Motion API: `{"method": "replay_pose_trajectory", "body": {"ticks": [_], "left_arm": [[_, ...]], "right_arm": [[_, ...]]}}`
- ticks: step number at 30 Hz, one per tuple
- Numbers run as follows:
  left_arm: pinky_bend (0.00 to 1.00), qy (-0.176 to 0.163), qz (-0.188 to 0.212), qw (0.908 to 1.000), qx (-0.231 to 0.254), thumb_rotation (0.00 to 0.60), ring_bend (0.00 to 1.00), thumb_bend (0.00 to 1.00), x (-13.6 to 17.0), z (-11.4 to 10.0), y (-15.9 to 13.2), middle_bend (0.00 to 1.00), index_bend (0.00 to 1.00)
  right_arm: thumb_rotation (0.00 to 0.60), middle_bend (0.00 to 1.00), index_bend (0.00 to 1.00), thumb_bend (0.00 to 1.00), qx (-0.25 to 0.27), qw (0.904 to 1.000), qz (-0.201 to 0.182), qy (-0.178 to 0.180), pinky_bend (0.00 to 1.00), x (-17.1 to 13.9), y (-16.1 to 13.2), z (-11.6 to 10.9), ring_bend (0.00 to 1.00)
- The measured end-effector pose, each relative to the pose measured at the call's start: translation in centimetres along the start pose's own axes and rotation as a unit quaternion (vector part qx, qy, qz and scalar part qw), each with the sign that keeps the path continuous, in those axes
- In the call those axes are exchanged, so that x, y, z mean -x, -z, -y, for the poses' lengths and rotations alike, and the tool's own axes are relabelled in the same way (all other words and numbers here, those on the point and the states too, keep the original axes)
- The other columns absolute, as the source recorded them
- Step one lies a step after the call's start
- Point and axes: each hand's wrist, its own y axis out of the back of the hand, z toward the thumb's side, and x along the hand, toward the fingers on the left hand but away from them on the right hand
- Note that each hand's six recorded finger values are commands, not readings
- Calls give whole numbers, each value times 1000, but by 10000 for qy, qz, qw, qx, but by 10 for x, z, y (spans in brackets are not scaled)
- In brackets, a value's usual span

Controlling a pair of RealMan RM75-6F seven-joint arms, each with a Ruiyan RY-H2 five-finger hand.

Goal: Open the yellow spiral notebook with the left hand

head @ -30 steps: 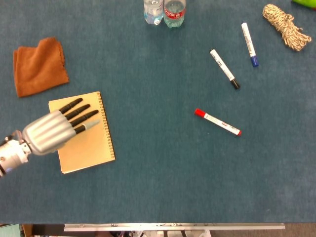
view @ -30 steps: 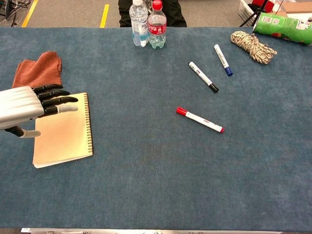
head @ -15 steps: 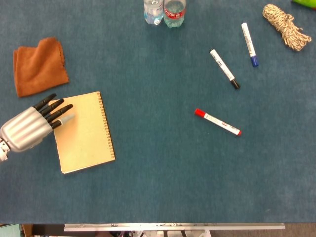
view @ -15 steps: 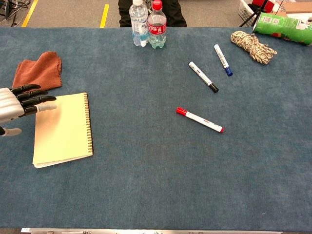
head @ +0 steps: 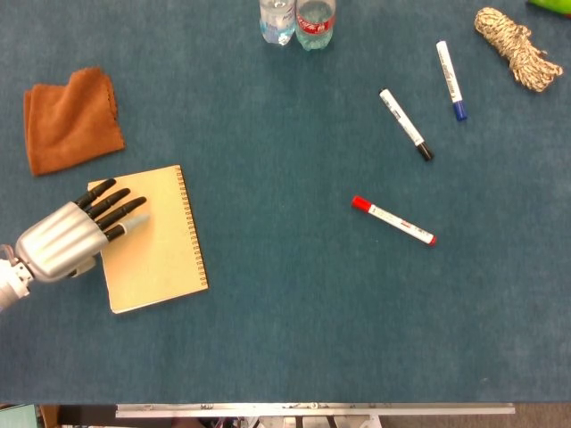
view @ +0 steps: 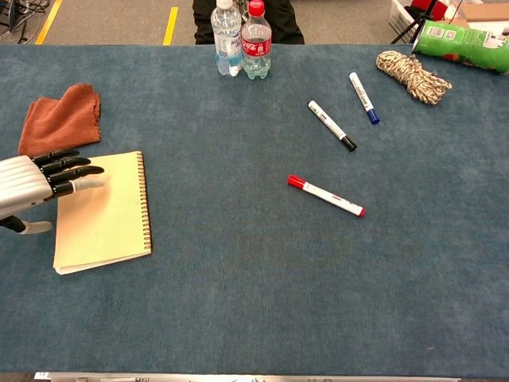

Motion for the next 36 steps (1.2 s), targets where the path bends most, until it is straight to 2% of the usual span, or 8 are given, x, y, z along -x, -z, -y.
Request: {"method": "replay_pose_trajectory", "body": {"ticks": [13, 20, 25, 28, 30, 33, 36], "left_arm": [[0, -135, 132, 9990, 407, 600, 0, 201, -24, -8, -17, 0, 0], [0, -261, 50, 9951, 954, 600, 0, 201, -30, -14, -22, 0, 23], [0, -369, -20, 9887, 1454, 600, 0, 202, -34, -19, -26, 0, 152], [0, -407, -31, 9852, 1662, 600, 0, 239, -37, -23, -29, 30, 307], [0, -439, -34, 9829, 1790, 600, 0, 271, -38, -25, -31, 89, 418], [0, -514, -31, 9791, 1968, 600, 0, 288, -38, -31, -34, 153, 497], [0, -621, -23, 9754, 2115, 600, 0, 291, -39, -38, -36, 172, 537]], "right_arm": [[600, 298, 378, 266, 24, 10000, 65, 69, 298, -3, 6, -4, 185], [600, 298, 378, 266, 32, 9999, 66, 73, 298, -3, 6, -3, 185], [600, 298, 378, 266, 33, 9999, 72, 79, 298, -3, 6, -3, 185], [600, 298, 378, 266, 38, 9999, 75, 87, 298, -4, 7, -4, 185], [600, 298, 378, 266, 35, 9999, 81, 90, 298, -4, 7, -4, 185], [600, 298, 378, 266, 39, 9999, 87, 104, 298, -4, 8, -4, 185], [600, 297, 378, 266, 39, 9999, 82, 105, 298, -4, 8, -4, 185]]}}
